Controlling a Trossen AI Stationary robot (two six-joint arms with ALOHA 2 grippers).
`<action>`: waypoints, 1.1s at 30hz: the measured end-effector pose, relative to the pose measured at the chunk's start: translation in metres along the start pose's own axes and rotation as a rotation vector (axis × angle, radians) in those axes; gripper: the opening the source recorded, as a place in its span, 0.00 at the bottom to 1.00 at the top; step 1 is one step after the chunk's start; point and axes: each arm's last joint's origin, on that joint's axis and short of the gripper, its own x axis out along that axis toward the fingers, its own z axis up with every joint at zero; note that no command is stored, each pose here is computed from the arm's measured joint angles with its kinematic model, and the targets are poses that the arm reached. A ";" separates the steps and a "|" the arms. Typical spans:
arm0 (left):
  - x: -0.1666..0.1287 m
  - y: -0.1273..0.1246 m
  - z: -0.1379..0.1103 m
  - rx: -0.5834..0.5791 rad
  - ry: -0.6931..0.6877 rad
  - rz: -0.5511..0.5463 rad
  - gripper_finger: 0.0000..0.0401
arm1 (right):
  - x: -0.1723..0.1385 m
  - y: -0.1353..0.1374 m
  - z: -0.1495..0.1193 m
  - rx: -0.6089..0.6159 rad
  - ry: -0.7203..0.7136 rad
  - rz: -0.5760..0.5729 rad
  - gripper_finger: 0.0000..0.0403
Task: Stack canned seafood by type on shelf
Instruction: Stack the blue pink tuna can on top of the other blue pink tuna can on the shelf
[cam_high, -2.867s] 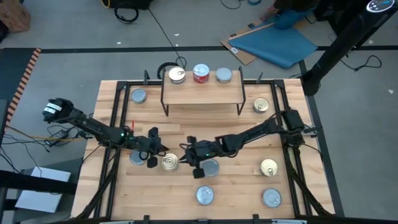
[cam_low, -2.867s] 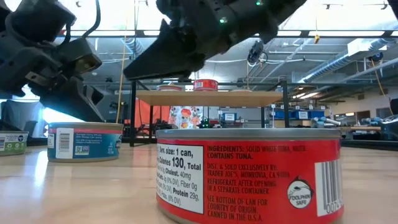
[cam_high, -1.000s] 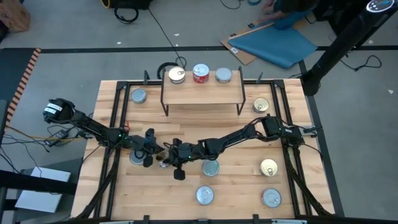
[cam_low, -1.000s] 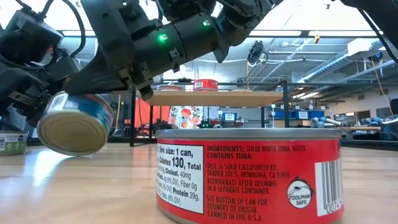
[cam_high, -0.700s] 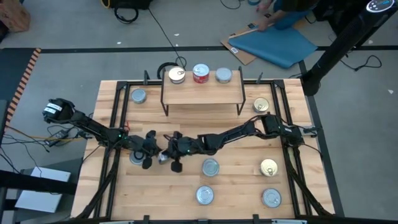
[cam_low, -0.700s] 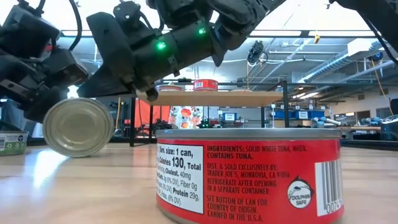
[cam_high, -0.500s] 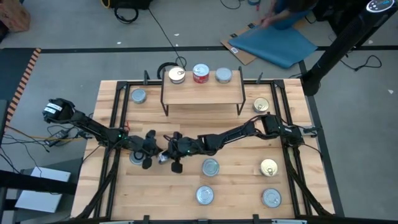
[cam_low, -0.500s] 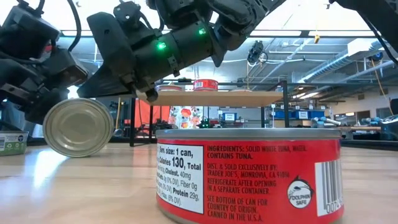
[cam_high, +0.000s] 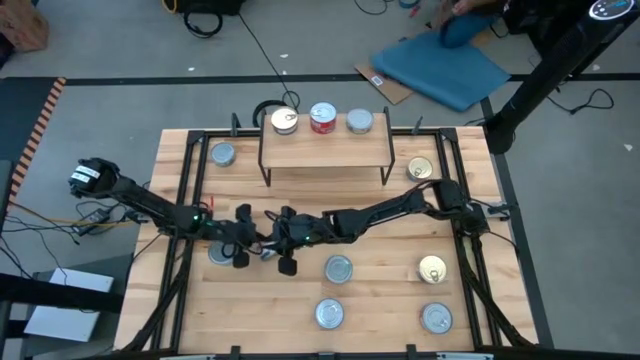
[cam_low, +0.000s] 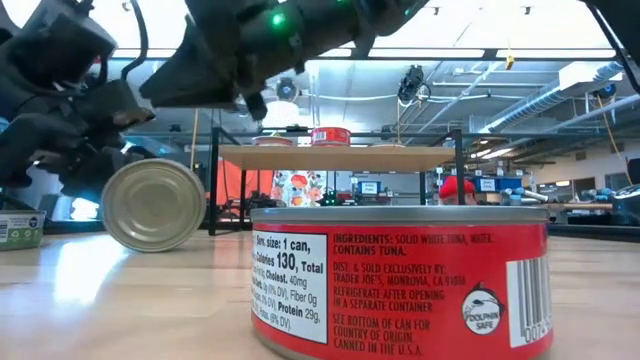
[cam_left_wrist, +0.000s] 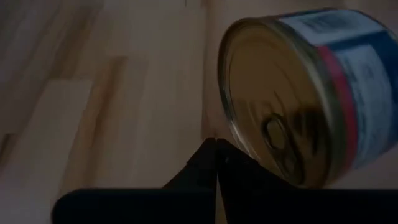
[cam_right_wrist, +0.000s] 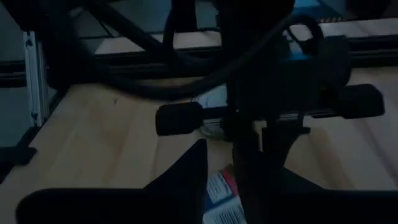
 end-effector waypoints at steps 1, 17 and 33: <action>0.000 -0.001 0.004 0.008 0.014 0.006 0.04 | -0.002 0.000 0.002 -0.009 -0.002 -0.003 0.23; -0.035 -0.008 0.081 -0.066 0.120 0.031 0.04 | -0.042 0.007 -0.004 -0.151 0.353 -0.137 0.30; -0.037 -0.036 0.088 -0.293 0.153 -0.026 0.46 | -0.055 0.019 -0.013 -0.189 0.477 -0.151 0.36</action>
